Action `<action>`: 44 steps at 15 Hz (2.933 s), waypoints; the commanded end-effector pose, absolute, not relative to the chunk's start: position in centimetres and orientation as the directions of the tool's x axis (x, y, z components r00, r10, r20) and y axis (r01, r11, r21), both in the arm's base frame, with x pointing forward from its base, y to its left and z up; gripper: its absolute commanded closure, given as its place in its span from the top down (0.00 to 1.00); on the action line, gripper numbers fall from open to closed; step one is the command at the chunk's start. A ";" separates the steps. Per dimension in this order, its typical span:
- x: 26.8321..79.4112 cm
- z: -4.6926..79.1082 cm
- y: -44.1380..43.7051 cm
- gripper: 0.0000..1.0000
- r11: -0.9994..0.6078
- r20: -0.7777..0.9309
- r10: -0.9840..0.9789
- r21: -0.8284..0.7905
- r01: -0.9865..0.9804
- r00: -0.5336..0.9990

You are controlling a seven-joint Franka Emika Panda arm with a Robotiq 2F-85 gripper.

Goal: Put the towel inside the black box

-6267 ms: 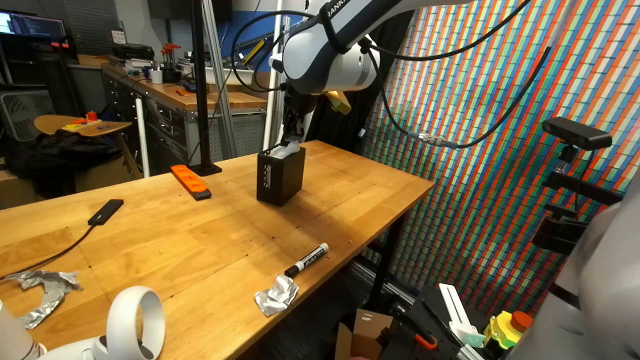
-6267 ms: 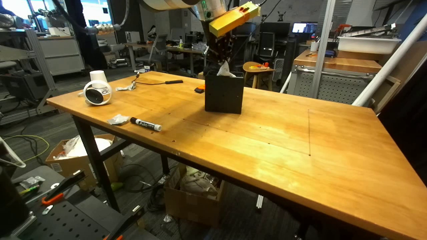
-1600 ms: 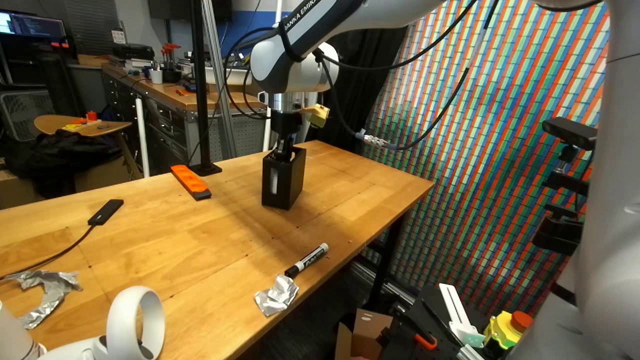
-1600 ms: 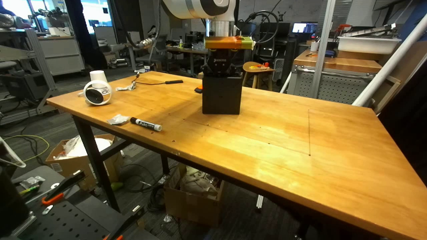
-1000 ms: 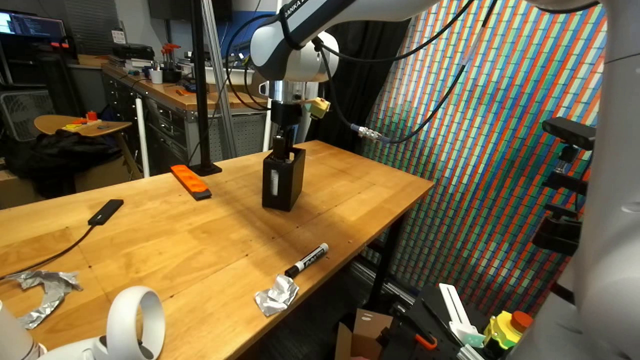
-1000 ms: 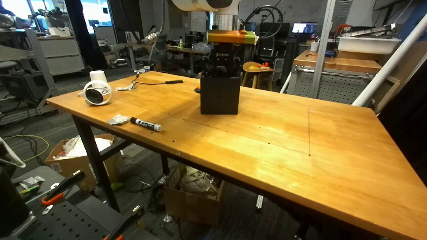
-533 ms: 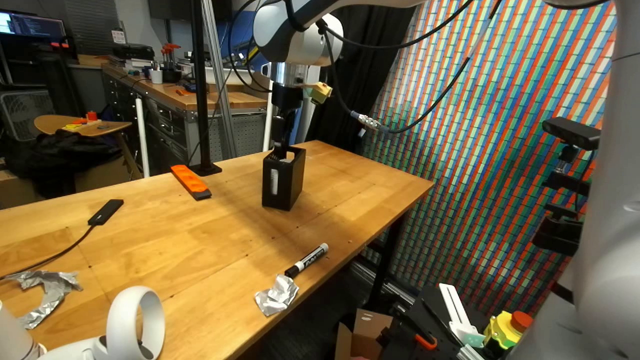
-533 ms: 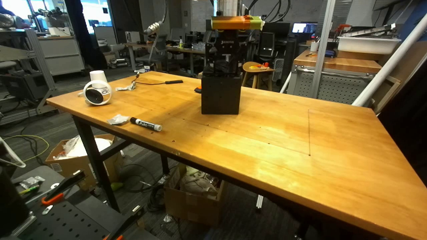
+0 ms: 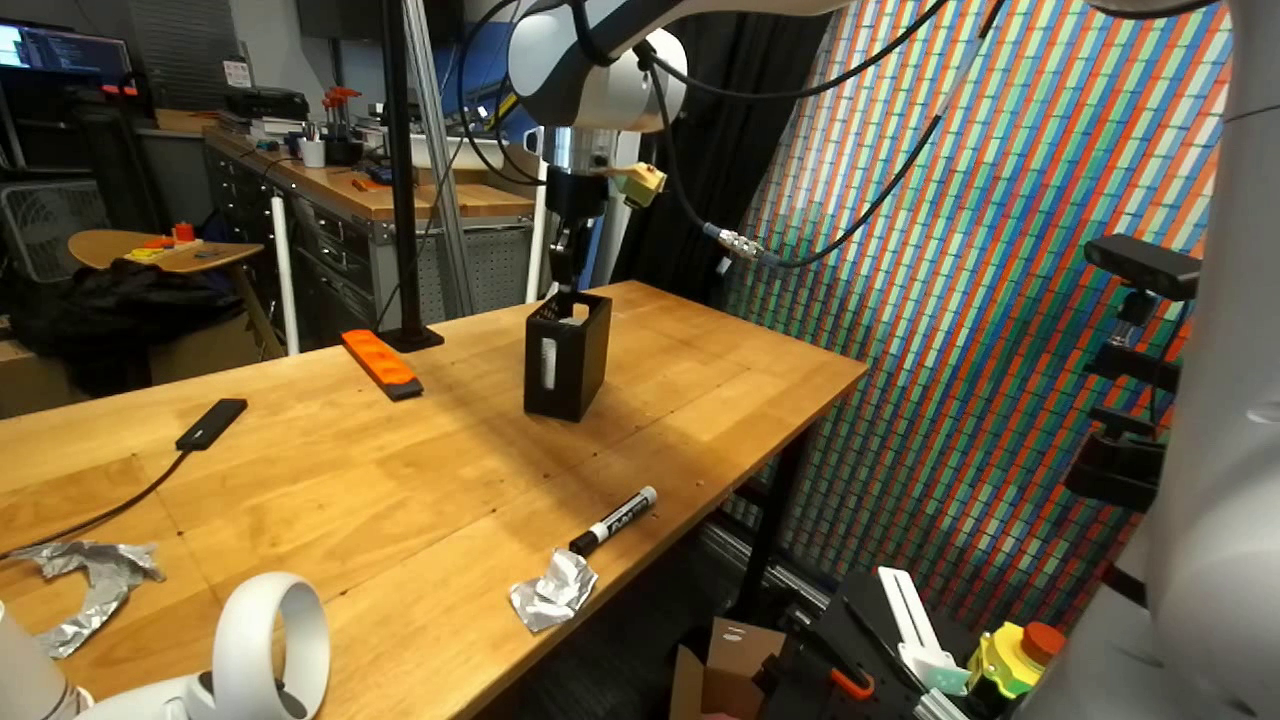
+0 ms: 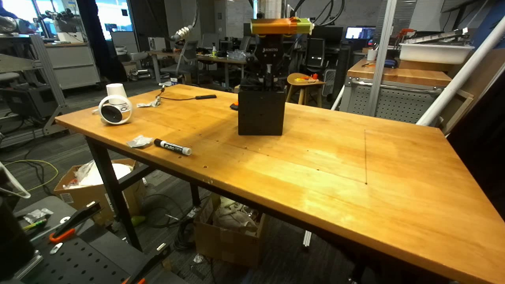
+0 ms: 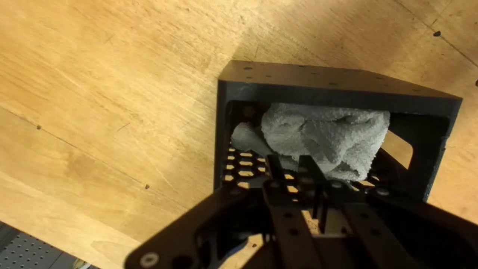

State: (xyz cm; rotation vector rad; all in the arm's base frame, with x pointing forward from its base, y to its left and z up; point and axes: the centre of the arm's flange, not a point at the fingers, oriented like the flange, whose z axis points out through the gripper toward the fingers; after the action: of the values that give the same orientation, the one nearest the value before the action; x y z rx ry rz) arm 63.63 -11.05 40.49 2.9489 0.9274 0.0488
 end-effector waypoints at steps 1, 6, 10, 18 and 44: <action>62.8 40.5 -11.1 0.00 -0.826 -0.027 0.561 0.046 0.561 0.828; 61.9 38.5 -10.9 0.00 -0.831 -0.083 0.554 0.005 0.556 0.829; 61.7 37.3 -10.6 0.00 -0.835 -0.106 0.549 -0.025 0.550 0.829; 62.1 34.1 -9.8 0.00 -0.831 -0.127 0.557 -0.083 0.551 0.821; 60.3 45.1 -12.8 0.00 -0.881 0.098 0.471 -0.005 0.473 0.877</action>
State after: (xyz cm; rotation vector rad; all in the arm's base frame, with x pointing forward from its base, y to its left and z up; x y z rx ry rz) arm 61.06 -12.28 41.89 3.0626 0.8194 0.0104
